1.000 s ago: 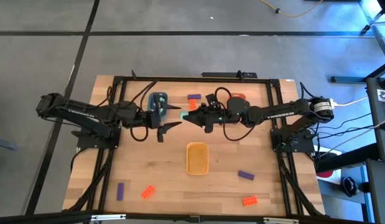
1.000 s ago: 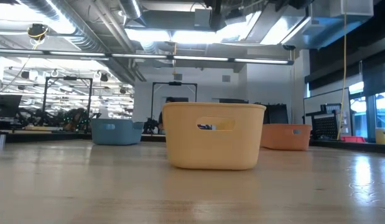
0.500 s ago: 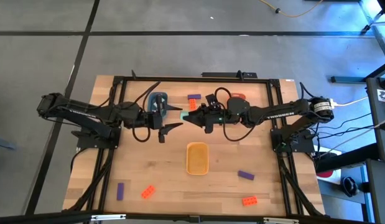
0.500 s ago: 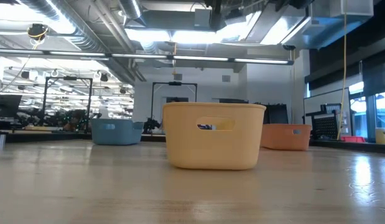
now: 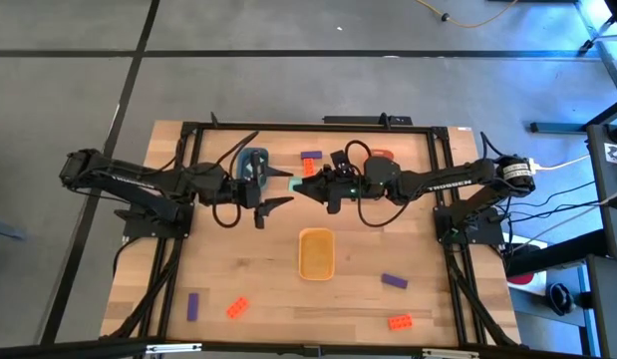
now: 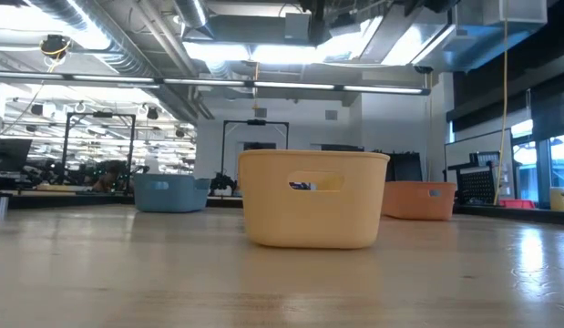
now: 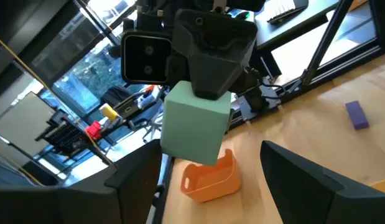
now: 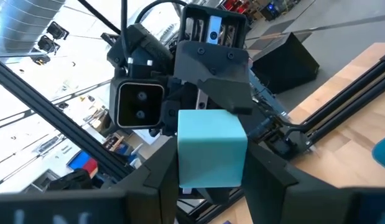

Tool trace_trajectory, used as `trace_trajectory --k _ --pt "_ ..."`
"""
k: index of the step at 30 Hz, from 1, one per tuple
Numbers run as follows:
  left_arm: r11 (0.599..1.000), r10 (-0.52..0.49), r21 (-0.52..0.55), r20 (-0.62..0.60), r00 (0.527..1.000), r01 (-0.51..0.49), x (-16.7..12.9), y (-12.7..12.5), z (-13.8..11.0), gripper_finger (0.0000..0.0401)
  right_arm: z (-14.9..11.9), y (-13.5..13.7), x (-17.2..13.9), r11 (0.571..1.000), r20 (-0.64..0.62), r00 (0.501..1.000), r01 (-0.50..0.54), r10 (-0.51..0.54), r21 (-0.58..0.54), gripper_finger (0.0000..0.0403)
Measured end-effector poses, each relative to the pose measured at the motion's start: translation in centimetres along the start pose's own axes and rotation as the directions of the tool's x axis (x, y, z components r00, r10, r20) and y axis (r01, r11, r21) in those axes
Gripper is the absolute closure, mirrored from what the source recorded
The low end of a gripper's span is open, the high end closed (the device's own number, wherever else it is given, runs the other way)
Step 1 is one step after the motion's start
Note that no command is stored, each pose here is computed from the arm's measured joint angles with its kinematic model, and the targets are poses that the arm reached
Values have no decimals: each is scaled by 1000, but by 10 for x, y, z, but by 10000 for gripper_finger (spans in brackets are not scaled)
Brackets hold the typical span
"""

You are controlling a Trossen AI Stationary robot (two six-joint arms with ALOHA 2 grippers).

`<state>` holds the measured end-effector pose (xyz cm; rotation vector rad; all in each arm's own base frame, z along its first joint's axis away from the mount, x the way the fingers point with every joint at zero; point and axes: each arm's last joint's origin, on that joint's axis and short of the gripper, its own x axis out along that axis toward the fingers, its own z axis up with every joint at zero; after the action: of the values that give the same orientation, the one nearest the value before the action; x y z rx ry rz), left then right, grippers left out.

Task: Sort & place blocks by color
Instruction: Put the light blue block into the blue bin

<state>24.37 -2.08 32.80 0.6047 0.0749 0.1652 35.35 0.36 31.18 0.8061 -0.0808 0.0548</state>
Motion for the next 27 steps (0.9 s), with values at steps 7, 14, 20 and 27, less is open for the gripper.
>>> trace_trajectory --k 7,14,20,27 --pt "1000 1 -4 26 1000 -1 0 1 2 137 -3 -2 0 999 -27 999 40 -40 -3 268" --pt "1000 -15 -19 24 1000 15 6 -3 -1 138 -7 -2 1 1000 -58 998 17 -16 5 268" --pt "1000 -5 15 14 1000 5 14 -7 -5 138 -8 -3 2 999 -67 998 9 -7 32 268" --pt "999 27 17 68 997 -29 16 -6 0 138 -9 -3 2 998 -75 997 16 -12 54 268"
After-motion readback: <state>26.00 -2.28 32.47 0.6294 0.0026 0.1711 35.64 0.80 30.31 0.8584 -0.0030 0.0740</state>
